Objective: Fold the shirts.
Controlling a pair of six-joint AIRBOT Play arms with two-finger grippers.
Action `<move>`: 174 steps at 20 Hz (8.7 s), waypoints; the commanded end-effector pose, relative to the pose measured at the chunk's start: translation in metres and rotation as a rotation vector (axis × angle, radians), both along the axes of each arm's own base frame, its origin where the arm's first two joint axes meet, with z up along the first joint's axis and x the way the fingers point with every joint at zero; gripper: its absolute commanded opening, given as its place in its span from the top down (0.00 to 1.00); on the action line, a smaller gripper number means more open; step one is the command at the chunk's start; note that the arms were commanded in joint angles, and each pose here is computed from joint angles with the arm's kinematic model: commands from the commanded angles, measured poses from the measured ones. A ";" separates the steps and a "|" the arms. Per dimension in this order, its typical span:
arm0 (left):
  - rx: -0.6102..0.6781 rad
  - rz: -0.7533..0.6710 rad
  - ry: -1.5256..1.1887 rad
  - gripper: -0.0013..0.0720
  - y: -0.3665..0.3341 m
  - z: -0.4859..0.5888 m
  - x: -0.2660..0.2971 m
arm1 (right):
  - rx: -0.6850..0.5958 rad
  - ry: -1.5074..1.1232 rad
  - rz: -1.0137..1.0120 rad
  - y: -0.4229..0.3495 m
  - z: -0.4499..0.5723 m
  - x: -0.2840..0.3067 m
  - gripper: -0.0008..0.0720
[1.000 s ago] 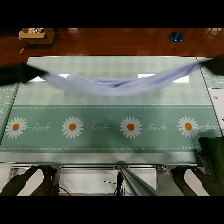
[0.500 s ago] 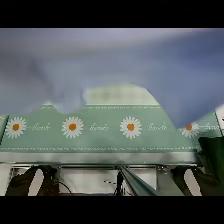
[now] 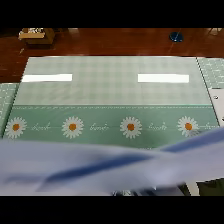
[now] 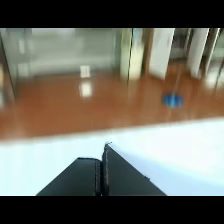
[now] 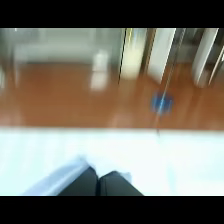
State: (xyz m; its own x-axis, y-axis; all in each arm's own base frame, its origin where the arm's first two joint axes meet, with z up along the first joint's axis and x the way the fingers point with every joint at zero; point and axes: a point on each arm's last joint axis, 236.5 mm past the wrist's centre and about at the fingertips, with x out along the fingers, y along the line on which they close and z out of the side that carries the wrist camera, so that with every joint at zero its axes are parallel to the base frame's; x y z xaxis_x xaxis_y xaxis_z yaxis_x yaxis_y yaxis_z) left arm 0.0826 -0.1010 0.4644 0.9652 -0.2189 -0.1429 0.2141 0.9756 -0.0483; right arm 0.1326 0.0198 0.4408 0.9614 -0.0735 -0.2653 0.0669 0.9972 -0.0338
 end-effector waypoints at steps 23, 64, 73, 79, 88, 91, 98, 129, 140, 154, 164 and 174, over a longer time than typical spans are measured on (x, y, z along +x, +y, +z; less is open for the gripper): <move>-0.333 -0.135 0.708 0.96 0.015 -0.382 0.433 | 0.435 0.399 0.039 -0.045 -0.337 0.414 0.95; -0.249 -0.245 1.473 0.34 0.052 -0.480 0.262 | 0.279 1.245 0.012 -0.115 -0.445 0.238 0.51; -0.563 -0.264 1.494 0.34 0.028 -0.516 0.116 | 0.599 1.175 0.014 -0.091 -0.457 0.150 0.24; -0.564 -0.248 1.532 0.32 0.017 -0.545 0.096 | 0.623 1.113 0.033 -0.082 -0.443 0.157 0.25; -0.540 -0.268 1.512 0.31 -0.016 -0.567 0.113 | 0.624 1.115 0.033 -0.081 -0.443 0.157 0.25; -0.564 -0.285 1.567 0.32 -0.033 -0.579 0.109 | 0.626 1.114 0.030 -0.082 -0.443 0.157 0.25; -0.584 -0.284 1.600 0.95 -0.041 -0.587 0.107 | 0.498 1.201 -0.059 -0.111 -0.457 0.135 0.24; -0.541 -0.377 1.497 0.96 -0.043 -0.558 0.138 | 0.736 1.029 0.008 -0.045 -0.503 0.159 0.95; -0.426 -0.335 0.973 0.96 -0.019 -0.424 0.309 | 0.636 0.535 0.055 -0.032 -0.401 0.306 0.95; -0.507 -0.324 1.136 0.95 -0.013 -0.499 0.392 | 0.661 0.585 -0.023 -0.042 -0.481 0.393 0.95; -0.602 -0.256 1.130 0.27 0.052 -0.470 0.391 | 0.458 0.529 -0.099 -0.115 -0.445 0.376 0.35; -0.590 -0.305 1.136 0.28 0.053 -0.445 0.374 | 0.959 0.752 -0.059 -0.091 -0.508 0.343 0.17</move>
